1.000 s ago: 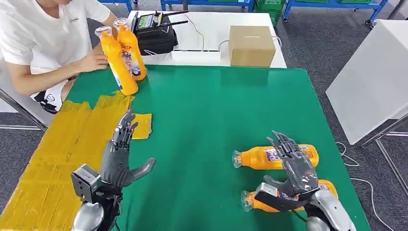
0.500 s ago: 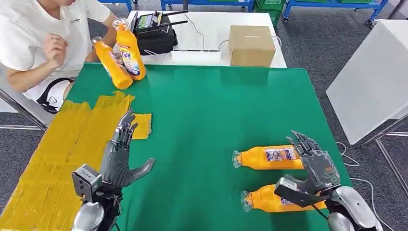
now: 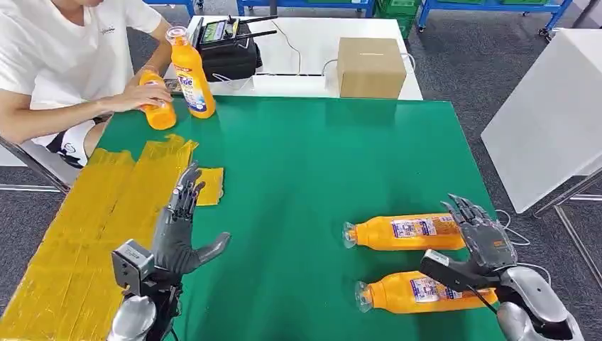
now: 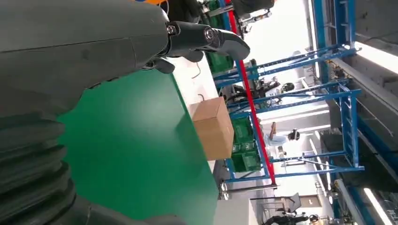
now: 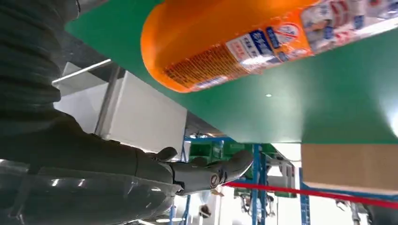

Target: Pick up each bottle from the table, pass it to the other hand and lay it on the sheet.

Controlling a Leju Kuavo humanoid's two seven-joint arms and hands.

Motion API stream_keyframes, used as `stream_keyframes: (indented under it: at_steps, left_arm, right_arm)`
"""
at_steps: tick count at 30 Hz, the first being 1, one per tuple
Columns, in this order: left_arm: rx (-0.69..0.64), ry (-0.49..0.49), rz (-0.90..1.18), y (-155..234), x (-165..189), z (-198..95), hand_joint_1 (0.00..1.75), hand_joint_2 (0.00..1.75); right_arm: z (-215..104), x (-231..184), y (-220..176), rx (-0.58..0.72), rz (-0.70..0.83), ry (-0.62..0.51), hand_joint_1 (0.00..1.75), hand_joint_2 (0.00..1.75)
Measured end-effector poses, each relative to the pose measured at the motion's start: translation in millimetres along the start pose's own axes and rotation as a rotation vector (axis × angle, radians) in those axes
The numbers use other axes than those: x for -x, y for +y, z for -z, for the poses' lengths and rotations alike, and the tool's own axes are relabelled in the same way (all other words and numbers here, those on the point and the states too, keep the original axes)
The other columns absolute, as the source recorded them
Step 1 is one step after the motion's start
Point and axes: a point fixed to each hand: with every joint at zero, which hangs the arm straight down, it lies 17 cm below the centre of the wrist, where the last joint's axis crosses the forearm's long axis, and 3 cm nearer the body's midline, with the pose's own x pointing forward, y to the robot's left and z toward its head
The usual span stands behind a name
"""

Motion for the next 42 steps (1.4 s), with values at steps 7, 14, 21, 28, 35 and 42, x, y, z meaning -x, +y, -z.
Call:
stream_keyframes:
  at_steps: [7, 14, 21, 28, 35, 42]
  left_arm:
    - [0.006, 0.004, 0.000, -1.0, 3.1, 2.8, 0.00, 1.75]
    - [0.016, 0.014, -0.009, -4.9, 6.4, 4.3, 0.00, 1.75]
    - [0.028, 0.015, -0.017, -8.5, 8.1, 9.5, 0.00, 1.75]
    - [0.029, 0.025, -0.026, -9.5, 12.3, 11.1, 0.00, 1.75]
    - [0.030, 0.031, -0.029, -10.7, 14.7, 11.2, 0.00, 1.75]
    - [0.033, 0.036, -0.039, -13.3, 16.7, 11.7, 0.00, 1.75]
  right_arm:
    - [15.5, 21.5, 7.0, -0.035, -0.043, 0.056, 0.00, 1.75]
    - [29.9, 26.2, 25.7, -0.085, -0.075, 0.082, 0.00, 1.75]
    - [47.1, 15.2, 46.4, -0.141, -0.118, 0.055, 0.00, 1.75]
    - [58.7, 4.6, 52.7, -0.164, -0.145, 0.022, 0.00, 1.75]
    - [65.7, -1.5, 56.0, -0.185, -0.165, 0.000, 0.00, 1.75]
    - [69.1, -6.2, 60.3, -0.214, -0.171, -0.028, 1.01, 1.75]
